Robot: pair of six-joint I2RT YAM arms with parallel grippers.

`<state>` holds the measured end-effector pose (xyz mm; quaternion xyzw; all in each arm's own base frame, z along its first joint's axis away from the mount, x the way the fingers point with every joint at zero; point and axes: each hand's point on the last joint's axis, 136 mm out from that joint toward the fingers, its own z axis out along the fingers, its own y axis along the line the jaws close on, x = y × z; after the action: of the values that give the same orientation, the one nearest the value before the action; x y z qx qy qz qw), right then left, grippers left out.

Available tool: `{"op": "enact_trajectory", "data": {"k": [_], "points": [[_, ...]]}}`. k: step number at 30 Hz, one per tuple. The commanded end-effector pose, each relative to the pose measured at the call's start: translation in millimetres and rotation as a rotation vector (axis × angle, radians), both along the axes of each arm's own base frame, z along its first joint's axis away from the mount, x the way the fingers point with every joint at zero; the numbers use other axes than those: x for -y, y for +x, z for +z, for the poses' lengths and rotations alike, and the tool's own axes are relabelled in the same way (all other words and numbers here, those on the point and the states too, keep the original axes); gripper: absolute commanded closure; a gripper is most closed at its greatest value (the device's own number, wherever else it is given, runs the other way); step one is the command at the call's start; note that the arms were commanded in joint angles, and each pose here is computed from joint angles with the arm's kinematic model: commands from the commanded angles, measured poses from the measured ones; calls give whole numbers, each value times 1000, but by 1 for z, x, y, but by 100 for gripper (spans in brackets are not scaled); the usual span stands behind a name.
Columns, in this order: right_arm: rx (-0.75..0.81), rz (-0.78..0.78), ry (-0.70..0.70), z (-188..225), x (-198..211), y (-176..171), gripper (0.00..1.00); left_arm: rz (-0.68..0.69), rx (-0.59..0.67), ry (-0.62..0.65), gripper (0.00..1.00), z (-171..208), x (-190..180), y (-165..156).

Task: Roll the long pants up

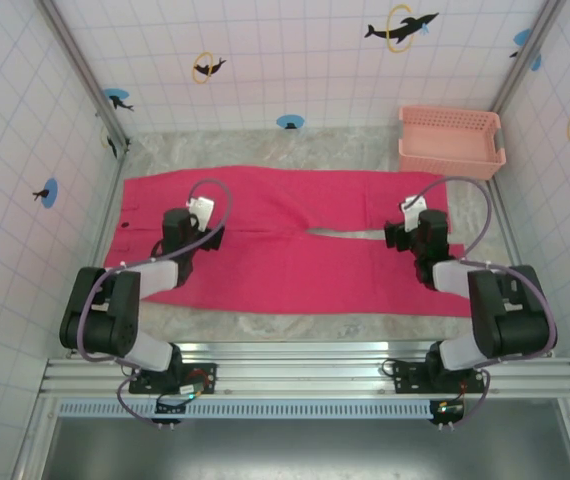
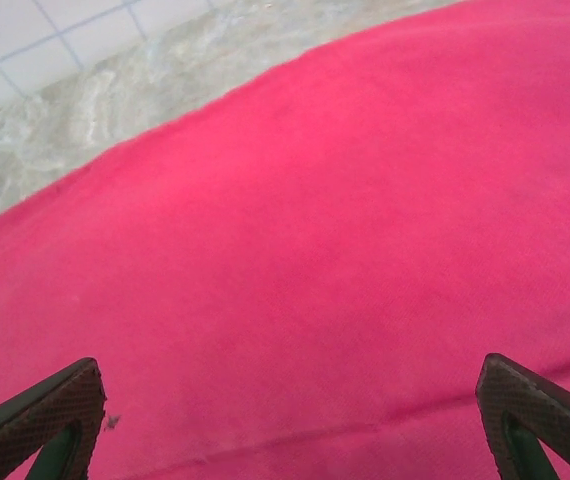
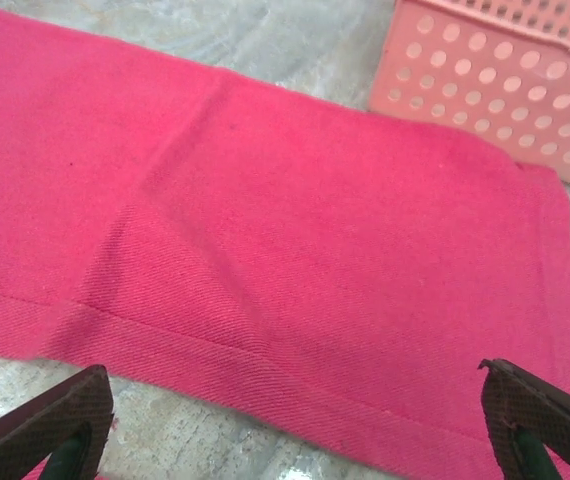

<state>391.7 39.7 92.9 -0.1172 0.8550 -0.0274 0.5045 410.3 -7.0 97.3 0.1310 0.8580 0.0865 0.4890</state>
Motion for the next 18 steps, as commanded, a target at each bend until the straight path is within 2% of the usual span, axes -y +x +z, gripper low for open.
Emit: {"op": "enact_trajectory", "data": {"k": [1,5,8,13,18], "points": [[-7,67,12,68,-23,1,7,140,-141,57,3,55,-23,9],[-65,277,-206,89,-90,-48,8,348,-222,106,2,96,-55,-4],[-122,500,-279,80,-150,-102,13,403,-257,83,2,108,-59,-19],[-154,778,-445,47,-214,-172,18,385,-268,97,2,112,-59,-29],[-299,956,-569,4,-245,-210,26,324,-272,79,3,116,-52,-32]]}}
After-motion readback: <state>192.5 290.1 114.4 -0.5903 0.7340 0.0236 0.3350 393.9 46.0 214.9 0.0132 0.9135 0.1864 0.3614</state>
